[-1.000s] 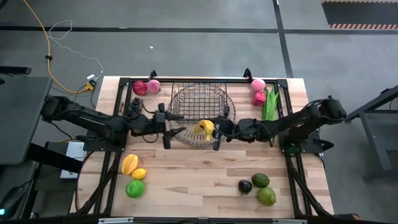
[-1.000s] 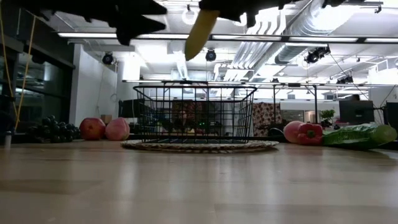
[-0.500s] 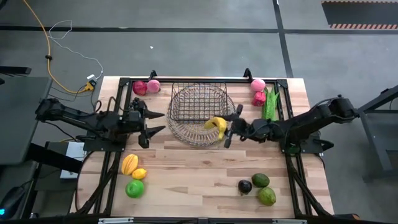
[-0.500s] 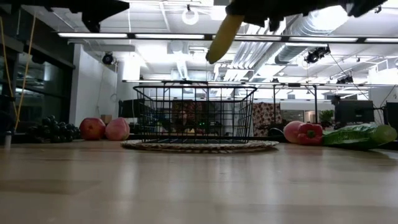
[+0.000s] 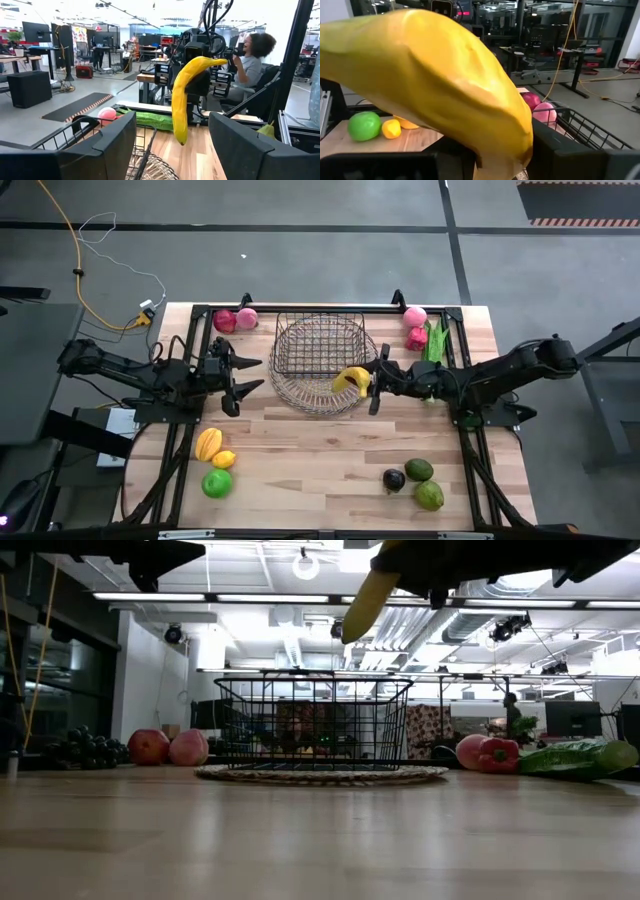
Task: Build produce basket
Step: Put the banana into the wire basket
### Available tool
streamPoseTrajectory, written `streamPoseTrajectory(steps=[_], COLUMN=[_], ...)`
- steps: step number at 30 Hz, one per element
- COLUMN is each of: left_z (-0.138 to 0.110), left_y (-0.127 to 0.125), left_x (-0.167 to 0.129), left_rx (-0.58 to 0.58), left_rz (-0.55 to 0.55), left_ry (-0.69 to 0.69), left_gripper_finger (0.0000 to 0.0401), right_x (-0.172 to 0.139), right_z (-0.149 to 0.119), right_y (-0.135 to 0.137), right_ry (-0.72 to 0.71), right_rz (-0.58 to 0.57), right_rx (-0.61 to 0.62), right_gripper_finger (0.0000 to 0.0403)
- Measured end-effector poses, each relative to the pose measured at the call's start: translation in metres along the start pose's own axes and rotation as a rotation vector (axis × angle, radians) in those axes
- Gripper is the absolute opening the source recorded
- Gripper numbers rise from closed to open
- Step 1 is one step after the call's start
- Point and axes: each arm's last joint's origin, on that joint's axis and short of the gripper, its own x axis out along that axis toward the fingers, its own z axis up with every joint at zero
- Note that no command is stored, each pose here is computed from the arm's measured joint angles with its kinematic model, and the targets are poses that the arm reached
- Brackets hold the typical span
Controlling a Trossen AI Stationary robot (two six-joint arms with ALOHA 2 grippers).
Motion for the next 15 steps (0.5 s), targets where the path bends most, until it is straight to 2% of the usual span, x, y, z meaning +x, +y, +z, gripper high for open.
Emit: streamPoseTrajectory(steps=[5,8,10,12,15], left_z=[0.0,0.0,0.001,0.001,0.001], left_y=[0.0,0.0,0.0,0.0,0.0], left_x=[0.0,0.0,0.0,0.0,0.0], left_rx=[0.0,-0.002,-0.003,-0.003,0.004], left_rz=[0.0,0.0,0.0,0.002,0.005], left_ry=[0.0,-0.003,-0.007,-0.008,-0.008], left_gripper_finger=[0.0237,0.0237,0.0237,0.0237,0.0237], right_x=[0.0,0.006,0.015,0.03,0.056], right_z=[0.0,0.005,0.011,0.021,0.034], right_y=[0.0,-0.005,-0.013,-0.023,-0.042], right_ry=[0.0,0.001,0.013,0.043,0.179], right_rz=[-0.008,-0.115,-0.201,-0.231,-0.275], right_rx=[0.014,0.033,0.005,-0.016,-0.042], right_gripper_finger=[0.0113,0.0113,0.0113,0.0113,0.0113])
